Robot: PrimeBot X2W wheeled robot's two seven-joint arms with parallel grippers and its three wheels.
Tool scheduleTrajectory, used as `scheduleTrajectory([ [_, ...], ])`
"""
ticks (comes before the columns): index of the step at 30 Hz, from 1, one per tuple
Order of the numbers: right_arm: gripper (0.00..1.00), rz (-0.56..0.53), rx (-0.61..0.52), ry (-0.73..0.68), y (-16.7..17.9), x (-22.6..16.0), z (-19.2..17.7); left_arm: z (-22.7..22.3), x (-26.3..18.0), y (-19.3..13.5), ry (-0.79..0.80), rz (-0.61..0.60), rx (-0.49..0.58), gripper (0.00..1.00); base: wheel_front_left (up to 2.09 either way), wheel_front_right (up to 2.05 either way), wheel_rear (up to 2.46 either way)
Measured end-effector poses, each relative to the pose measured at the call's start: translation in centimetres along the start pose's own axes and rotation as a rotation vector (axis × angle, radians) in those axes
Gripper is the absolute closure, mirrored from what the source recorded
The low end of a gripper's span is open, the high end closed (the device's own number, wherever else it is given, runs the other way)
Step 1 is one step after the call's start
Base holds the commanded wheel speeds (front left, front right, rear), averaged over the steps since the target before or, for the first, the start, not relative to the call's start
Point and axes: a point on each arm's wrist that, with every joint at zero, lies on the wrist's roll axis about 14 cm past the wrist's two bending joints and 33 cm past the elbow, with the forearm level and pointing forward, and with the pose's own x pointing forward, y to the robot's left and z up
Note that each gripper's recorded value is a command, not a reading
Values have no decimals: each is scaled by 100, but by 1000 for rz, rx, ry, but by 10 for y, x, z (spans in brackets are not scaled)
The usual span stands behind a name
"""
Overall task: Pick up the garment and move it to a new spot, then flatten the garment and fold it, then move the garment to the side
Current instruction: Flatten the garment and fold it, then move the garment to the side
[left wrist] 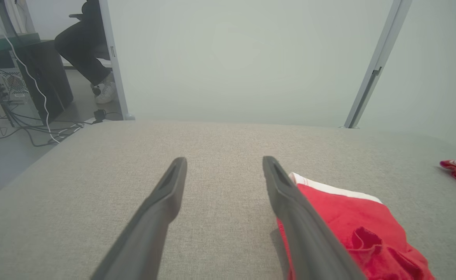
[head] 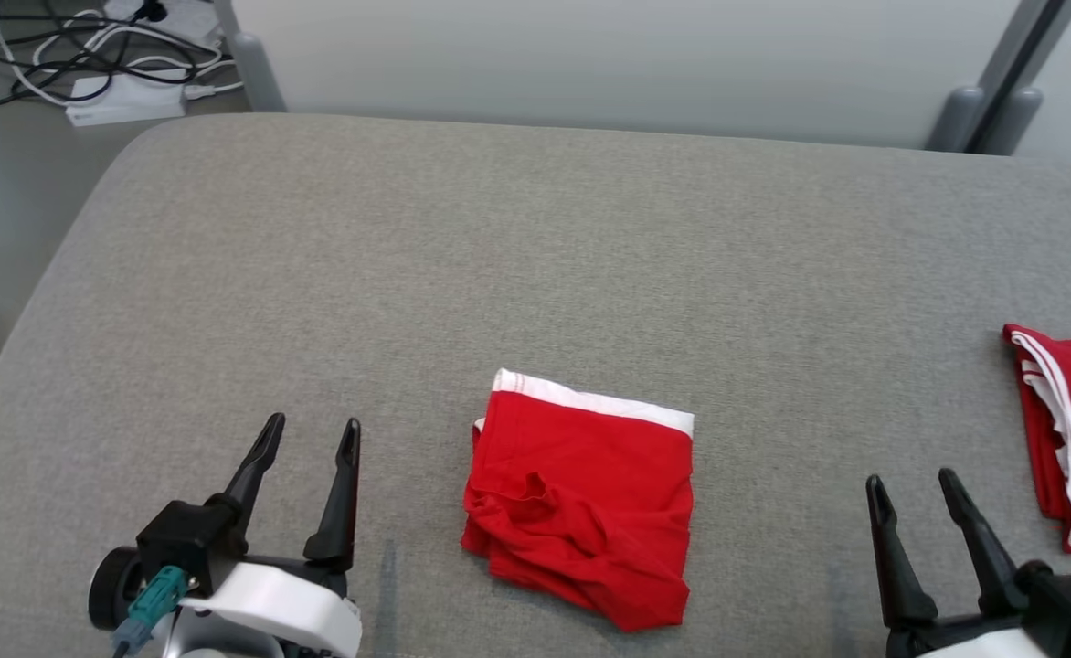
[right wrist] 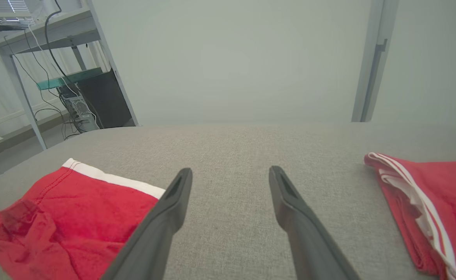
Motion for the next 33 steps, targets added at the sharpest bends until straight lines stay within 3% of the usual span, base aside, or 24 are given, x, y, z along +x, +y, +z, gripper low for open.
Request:
scheduleTrajectory([
  [6, 0, -58, 5, 6, -12, -17, -1, 0, 4, -2, 3, -11, 13, 0, 0, 0, 0],
  [16, 0, -46, 31, 18, -7, -13, -7, -1, -5, 7, 8, 6, 39, 0, 0, 0, 0],
  [33, 0, 224, 158, 308, 87, 21, -96, 11, -50, 57, -34, 222, 9, 0, 0, 0, 0],
])
